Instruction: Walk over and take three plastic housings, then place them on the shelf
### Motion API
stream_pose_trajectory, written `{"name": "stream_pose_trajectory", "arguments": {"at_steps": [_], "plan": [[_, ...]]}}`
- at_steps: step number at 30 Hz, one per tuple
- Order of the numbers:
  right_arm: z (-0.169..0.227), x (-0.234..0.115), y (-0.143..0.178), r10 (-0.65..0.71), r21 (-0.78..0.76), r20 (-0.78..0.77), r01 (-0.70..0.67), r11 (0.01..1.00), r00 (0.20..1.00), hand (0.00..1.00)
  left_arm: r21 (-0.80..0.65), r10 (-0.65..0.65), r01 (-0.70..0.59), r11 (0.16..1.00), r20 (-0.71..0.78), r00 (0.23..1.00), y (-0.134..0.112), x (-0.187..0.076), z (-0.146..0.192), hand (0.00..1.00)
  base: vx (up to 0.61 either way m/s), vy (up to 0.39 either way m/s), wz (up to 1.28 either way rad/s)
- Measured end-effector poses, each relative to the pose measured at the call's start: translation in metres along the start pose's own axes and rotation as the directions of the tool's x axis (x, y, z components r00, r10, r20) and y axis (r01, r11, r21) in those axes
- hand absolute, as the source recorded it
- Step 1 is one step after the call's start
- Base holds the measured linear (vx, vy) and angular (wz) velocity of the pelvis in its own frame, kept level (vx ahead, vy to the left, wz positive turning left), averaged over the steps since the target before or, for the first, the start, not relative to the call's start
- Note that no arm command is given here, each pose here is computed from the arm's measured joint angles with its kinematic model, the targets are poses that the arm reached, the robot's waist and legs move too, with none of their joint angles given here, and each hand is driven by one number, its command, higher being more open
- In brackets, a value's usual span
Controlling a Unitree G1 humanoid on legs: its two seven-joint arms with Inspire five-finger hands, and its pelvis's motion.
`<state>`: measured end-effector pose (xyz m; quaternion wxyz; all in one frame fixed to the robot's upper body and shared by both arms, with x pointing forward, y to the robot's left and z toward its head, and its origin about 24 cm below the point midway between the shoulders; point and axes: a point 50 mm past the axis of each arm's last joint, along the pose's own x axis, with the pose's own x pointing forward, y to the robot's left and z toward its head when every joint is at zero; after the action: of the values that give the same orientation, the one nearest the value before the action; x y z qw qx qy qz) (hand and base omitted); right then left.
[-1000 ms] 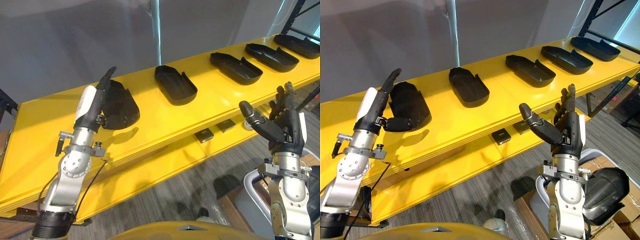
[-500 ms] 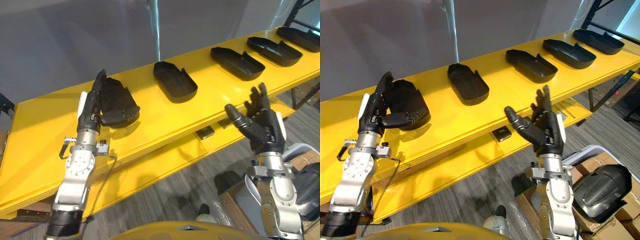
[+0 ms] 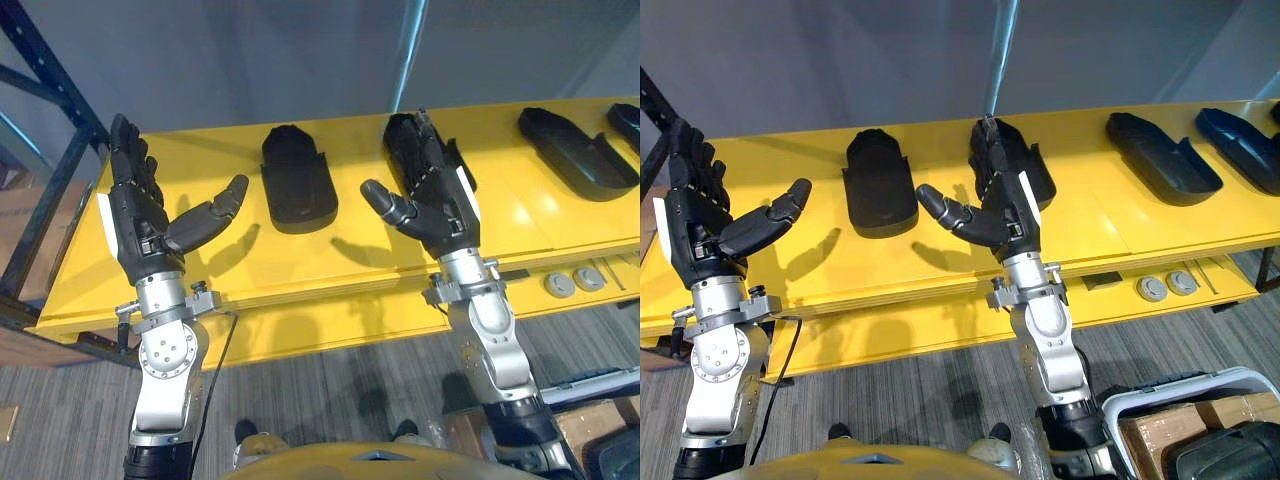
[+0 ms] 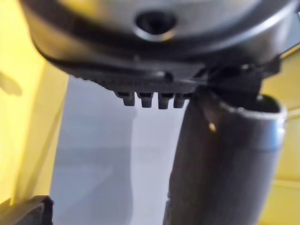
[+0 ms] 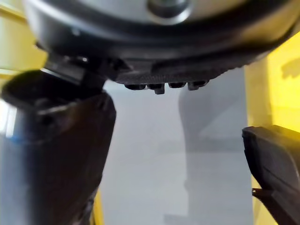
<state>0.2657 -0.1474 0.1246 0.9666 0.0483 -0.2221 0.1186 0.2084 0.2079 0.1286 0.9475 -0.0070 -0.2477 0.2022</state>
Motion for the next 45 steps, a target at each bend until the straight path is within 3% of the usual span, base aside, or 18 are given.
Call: {"name": "stream_pose_trajectory", "arguments": {"at_steps": [5, 11, 19, 32, 45], "plan": [[-0.005, 0.008, -0.002, -0.005, -0.004, -0.023, 0.004, 1.000, 1.000, 1.00, -0.070, -0.003, 0.000, 0.998, -0.038, 0.999, -0.002, -0.001, -0.004, 1.00, 0.03, 0.001, 0.05], [-0.018, 0.013, -0.006, -0.034, -0.008, -0.104, 0.033, 0.999, 0.994, 1.00, -0.147, -0.115, 0.088, 0.985, -0.191, 0.975, -0.014, -0.007, -0.027, 1.00, 0.01, 0.002, 0.04], [-0.031, 0.019, -0.003, 0.028, 0.003, -0.202, -0.028, 1.000, 0.979, 1.00, -0.193, -0.188, 0.133, 0.972, -0.300, 0.935, -0.025, -0.015, -0.043, 1.00, -0.01, 0.003, 0.00], [-0.051, 0.020, 0.023, 0.195, 0.057, -0.321, -0.187, 0.981, 0.927, 1.00, -0.245, -0.277, 0.194, 0.950, -0.370, 0.887, -0.050, -0.019, -0.058, 1.00, 0.00, 0.000, 0.00], [-0.054, 0.025, 0.028, 0.214, 0.060, -0.326, -0.206, 0.977, 0.921, 1.00, -0.378, -0.404, 0.269, 0.886, -0.346, 0.847, -0.069, -0.022, -0.056, 1.00, 0.00, 0.000, 0.00]]}}
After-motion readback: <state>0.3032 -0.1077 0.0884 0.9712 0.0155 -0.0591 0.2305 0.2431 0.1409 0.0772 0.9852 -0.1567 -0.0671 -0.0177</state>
